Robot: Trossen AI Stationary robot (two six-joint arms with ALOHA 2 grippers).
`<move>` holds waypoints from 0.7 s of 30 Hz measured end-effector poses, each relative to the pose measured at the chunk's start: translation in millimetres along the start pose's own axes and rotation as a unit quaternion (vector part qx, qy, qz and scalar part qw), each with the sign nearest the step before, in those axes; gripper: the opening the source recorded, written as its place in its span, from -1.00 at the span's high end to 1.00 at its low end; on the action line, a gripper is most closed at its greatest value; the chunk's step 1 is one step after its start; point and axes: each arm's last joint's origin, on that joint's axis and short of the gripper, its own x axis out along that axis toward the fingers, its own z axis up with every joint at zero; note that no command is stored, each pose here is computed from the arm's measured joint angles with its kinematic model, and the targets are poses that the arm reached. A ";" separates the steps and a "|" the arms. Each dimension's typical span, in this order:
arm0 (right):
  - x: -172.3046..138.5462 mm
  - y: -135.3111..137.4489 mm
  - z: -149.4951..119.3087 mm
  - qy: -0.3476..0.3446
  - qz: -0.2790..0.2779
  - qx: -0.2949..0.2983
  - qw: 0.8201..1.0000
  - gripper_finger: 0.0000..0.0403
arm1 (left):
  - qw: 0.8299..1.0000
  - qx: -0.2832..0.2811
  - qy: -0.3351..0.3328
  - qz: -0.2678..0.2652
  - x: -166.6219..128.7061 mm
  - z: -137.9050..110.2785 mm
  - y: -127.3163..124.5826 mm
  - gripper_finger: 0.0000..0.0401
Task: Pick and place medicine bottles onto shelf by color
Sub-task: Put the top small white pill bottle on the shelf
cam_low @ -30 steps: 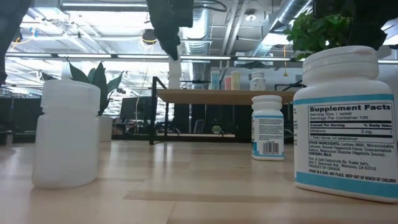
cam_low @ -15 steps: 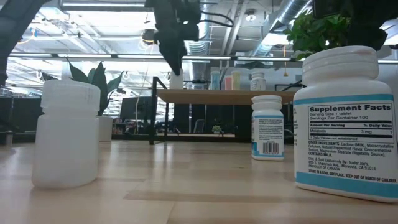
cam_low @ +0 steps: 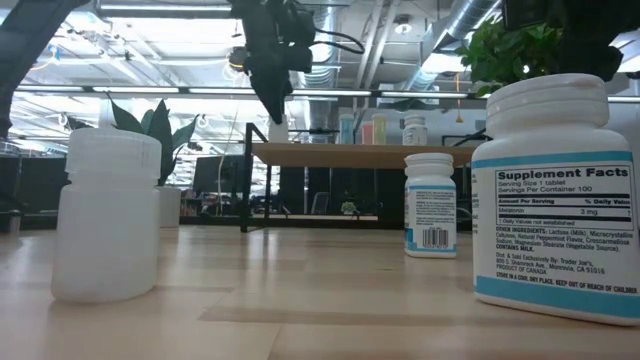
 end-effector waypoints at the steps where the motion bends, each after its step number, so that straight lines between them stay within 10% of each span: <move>1: 0.0 0.0 0.0 0.000 0.000 0.002 1.000 -0.23 | 1.000 -0.001 -0.001 -0.002 0.0 0.0 -0.1 0.43; 21: 0.0 0.0 0.0 0.000 0.000 -0.005 1.000 -0.23 | 1.000 -0.023 0.008 -0.017 -9.1 1.0 -8.0 -0.08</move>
